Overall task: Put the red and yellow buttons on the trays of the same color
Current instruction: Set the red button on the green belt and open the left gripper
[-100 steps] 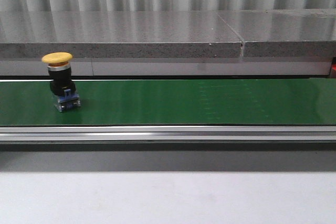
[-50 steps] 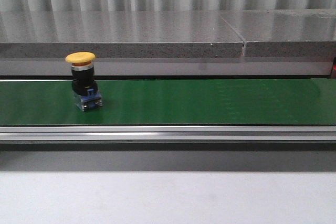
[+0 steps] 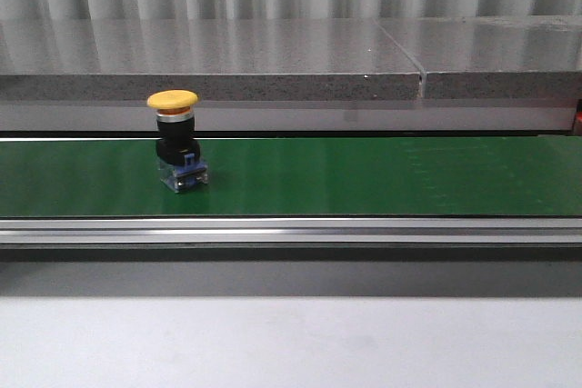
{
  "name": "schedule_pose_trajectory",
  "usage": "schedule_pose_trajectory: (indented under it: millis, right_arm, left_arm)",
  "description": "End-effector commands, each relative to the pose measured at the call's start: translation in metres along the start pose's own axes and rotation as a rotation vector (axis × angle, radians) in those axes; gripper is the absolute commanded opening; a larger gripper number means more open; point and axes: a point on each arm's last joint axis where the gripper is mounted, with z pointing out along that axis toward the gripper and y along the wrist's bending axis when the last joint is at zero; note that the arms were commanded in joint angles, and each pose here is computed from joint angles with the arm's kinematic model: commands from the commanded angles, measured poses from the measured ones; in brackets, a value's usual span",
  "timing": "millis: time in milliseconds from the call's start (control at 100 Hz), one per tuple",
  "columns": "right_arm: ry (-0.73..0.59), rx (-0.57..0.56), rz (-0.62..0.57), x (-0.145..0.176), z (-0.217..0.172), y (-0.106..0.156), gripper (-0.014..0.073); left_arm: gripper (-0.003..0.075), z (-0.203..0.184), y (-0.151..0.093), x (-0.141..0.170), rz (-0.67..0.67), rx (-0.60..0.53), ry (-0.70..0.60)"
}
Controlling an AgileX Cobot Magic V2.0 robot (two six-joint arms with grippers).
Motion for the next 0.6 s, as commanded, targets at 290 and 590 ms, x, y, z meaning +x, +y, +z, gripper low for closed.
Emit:
schedule_pose_trajectory:
  millis: [290, 590]
  right_arm:
    - [-0.079, 0.007, -0.010, -0.011, -0.004, -0.001, -0.0066]
    - [-0.079, 0.007, -0.010, -0.011, -0.004, -0.001, -0.0066]
  left_arm:
    - [0.0199, -0.007, -0.035, 0.016, 0.083, 0.066, -0.025]
    - [0.0214, 0.000, -0.033, 0.025, 0.096, 0.057, 0.015]
